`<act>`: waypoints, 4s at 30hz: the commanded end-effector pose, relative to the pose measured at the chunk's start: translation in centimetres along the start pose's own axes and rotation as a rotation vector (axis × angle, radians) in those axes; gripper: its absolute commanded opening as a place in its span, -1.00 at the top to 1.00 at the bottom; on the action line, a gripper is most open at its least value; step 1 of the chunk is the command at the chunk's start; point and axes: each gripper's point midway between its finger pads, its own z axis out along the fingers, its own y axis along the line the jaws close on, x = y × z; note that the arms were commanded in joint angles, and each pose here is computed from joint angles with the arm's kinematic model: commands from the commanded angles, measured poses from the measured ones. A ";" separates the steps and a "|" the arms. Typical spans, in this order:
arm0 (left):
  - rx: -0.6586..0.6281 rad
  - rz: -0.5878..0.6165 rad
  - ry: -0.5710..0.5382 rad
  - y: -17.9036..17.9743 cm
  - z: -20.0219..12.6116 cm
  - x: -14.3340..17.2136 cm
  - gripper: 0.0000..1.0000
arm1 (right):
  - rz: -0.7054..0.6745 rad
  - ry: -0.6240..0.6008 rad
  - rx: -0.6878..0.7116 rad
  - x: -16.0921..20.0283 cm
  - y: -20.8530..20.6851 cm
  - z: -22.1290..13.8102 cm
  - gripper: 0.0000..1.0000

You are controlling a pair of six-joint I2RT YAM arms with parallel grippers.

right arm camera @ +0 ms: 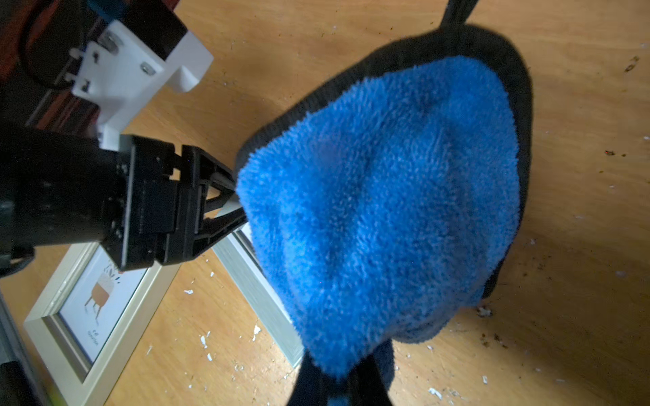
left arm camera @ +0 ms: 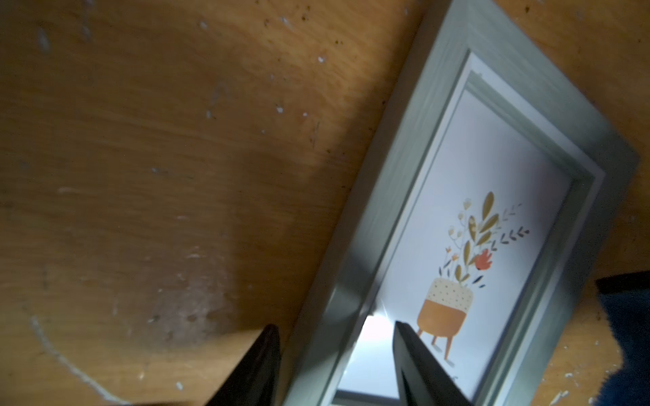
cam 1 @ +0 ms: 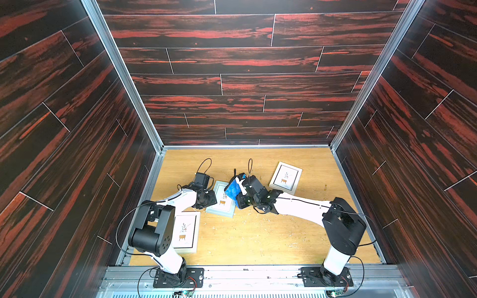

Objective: Wipe the picture frame with a cloth
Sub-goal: Move the picture frame to the center of the board, then wipe the dirt from the picture frame.

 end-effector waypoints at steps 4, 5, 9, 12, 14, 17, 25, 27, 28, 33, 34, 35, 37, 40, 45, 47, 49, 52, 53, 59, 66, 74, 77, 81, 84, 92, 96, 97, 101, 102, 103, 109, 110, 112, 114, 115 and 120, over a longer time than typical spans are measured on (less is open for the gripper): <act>0.087 0.048 0.029 -2.3 0.8 1.0 0.10 | -0.007 0.092 -0.007 1.5 1.2 1.7 1.00; 0.093 0.058 0.034 -2.7 0.9 1.3 0.13 | -0.002 0.112 -0.002 1.9 1.2 2.1 1.00; 0.105 0.098 0.045 -4.5 1.6 2.5 0.20 | 0.027 0.168 0.096 3.2 -0.5 3.3 1.00; 0.115 0.118 0.053 -5.5 2.1 3.3 0.22 | 0.039 0.193 0.186 3.6 -2.5 4.2 1.00; 0.114 0.126 0.066 -5.9 2.6 3.9 0.26 | 0.052 0.196 0.265 3.3 -4.5 4.8 1.00; 0.105 0.137 0.077 -6.0 3.1 4.6 0.26 | 0.085 0.195 0.345 2.4 -8.1 5.8 1.00; 0.072 0.139 0.078 -5.1 3.5 5.3 0.27 | 0.098 0.169 0.331 0.6 -9.3 5.2 1.00; 0.051 0.141 0.103 -4.5 4.5 5.9 0.27 | 0.092 0.195 0.304 2.3 -8.1 4.2 1.00; 0.049 0.140 0.106 -4.4 4.7 5.9 0.27 | 0.089 0.207 0.298 3.3 -7.6 3.6 1.00; 0.039 0.150 0.128 -4.1 5.0 6.6 0.27 | 0.125 0.249 0.313 6.7 -7.8 2.1 1.00; 0.039 0.155 0.132 -4.1 5.0 6.8 0.28 | 0.123 0.233 0.347 6.2 -8.6 2.1 1.00; 0.040 0.157 0.138 -4.1 5.0 7.0 0.28 | 0.125 0.221 0.375 5.5 -9.4 2.3 1.00; 0.033 0.170 0.150 -4.0 5.0 7.6 0.28 | 0.140 0.184 0.406 3.1 -11.3 3.0 1.00; 0.018 0.181 0.163 -3.7 4.9 8.4 0.30 | 0.150 0.141 0.441 -0.1 -13.5 4.4 1.00; -0.016 0.183 0.180 -2.3 4.9 9.6 0.36 | 0.124 0.172 0.516 0.1 -15.1 5.0 1.00; -0.035 0.186 0.190 -1.7 4.9 10.0 0.39 | 0.119 0.192 0.465 1.6 -13.9 4.6 1.00; -0.044 0.189 0.196 -1.4 4.9 10.3 0.39 | 0.106 0.216 0.411 3.5 -11.9 3.7 1.00; -0.056 0.189 0.207 -1.0 4.8 11.0 0.39 | 0.100 0.237 0.376 5.8 -9.7 1.8 1.00; -0.061 0.192 0.211 -0.8 4.8 11.2 0.39 | 0.106 0.239 0.369 6.2 -9.4 1.4 1.00; -0.070 0.203 0.228 -0.4 4.0 13.2 0.39 | 0.113 0.199 0.481 3.6 -13.8 2.4 1.00; -0.079 0.201 0.242 -0.3 4.1 14.6 0.39 | 0.096 0.188 0.503 0.8 -15.2 4.6 1.00; -0.072 0.206 0.246 -0.8 4.5 14.9 0.39 | 0.103 0.263 0.374 7.9 -9.6 0.9 1.00; -0.070 0.213 0.251 -0.8 4.5 15.2 0.39 | 0.109 0.240 0.393 7.2 -10.1 1.3 1.00; -0.067 0.218 0.246 -0.7 4.2 15.3 0.39 | 0.130 0.185 0.449 2.7 -13.2 3.6 1.00; -0.061 0.213 0.238 -0.8 4.1 15.3 0.39 | 0.116 0.187 0.487 0.6 -14.1 5.0 1.00; -0.049 0.209 0.225 -1.2 4.4 14.9 0.39 | 0.106 0.257 0.356 6.5 -9.0 2.4 1.00; -0.049 0.215 0.234 -1.3 4.5 15.0 0.39 | 0.130 0.261 0.312 7.5 -7.9 2.1 1.00; -0.051 0.215 0.237 -1.2 4.5 15.1 0.39 | 0.127 0.246 0.343 6.8 -8.7 2.3 1.00; -0.053 0.219 0.237 -1.1 4.3 15.1 0.39 | 0.155 0.190 0.409 2.6 -12.2 4.3 1.00; -0.051 0.217 0.237 -1.1 4.3 15.2 0.39 | 0.161 0.179 0.414 1.5 -12.9 4.8 1.00; -0.049 0.216 0.236 -1.1 4.3 15.2 0.39 | 0.159 0.181 0.427 0.9 -13.3 5.3 1.00; -0.041 0.212 0.227 -1.4 4.3 15.0 0.39 | 0.139 0.220 0.379 3.1 -11.3 4.6 1.00; -0.041 0.211 0.225 -1.4 4.4 15.0 0.39 | 0.140 0.225 0.361 4.0 -10.5 4.1 1.00; -0.043 0.211 0.226 -1.4 4.4 15.0 0.39 | 0.147 0.250 0.334 6.3 -9.3 3.1 1.00; -0.042 0.213 0.225 -1.3 4.4 15.0 0.39 | 0.158 0.258 0.320 7.1 -8.9 2.7 1.00; -0.042 0.212 0.226 -1.3 4.4 15.1 0.39 | 0.156 0.249 0.332 6.9 -9.2 2.6 1.00; -0.035 0.204 0.228 -1.3 4.5 15.3 0.39 | 0.196 0.178 0.414 2.2 -13.5 4.2 1.00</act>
